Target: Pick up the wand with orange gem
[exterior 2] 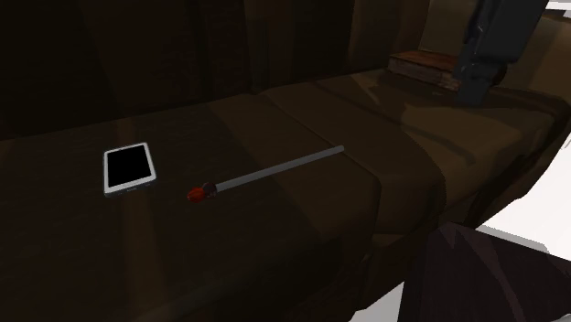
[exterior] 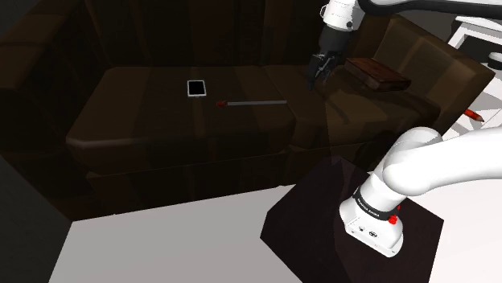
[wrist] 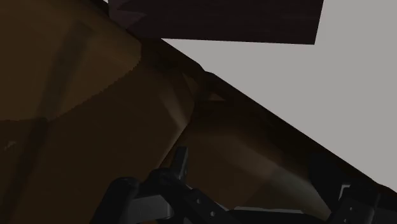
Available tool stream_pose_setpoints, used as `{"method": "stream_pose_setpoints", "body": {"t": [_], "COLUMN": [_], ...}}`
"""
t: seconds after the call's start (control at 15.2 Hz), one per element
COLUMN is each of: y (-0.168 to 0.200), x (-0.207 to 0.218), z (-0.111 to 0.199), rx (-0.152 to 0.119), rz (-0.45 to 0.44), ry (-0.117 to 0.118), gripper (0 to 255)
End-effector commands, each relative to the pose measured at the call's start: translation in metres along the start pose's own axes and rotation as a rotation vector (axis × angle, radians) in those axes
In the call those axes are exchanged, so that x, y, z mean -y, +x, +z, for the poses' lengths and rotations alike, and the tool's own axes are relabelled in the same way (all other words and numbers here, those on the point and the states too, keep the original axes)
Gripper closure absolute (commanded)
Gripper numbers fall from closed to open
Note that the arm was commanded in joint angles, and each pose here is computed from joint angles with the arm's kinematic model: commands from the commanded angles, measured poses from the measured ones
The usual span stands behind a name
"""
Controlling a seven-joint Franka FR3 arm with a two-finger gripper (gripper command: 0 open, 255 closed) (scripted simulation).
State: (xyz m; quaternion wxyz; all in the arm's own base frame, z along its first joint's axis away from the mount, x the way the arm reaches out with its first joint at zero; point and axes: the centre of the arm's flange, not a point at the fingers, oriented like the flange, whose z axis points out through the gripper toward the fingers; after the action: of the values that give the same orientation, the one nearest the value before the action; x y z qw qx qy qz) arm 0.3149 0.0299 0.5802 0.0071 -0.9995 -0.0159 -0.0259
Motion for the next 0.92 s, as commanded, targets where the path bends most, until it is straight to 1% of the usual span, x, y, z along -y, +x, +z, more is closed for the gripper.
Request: {"method": "stream_pose_setpoints", "body": {"t": [0.0, 0.46, 0.86], "y": [0.000, 0.069, 0.138], "x": [0.000, -0.044, -0.056], "z": [0.000, 0.052, 0.098], "rx": [0.000, 0.011, 0.021], "rz": [0.000, -0.391, -0.727], "ry": [0.000, 0.049, 0.090], "gripper": [0, 0, 0]}}
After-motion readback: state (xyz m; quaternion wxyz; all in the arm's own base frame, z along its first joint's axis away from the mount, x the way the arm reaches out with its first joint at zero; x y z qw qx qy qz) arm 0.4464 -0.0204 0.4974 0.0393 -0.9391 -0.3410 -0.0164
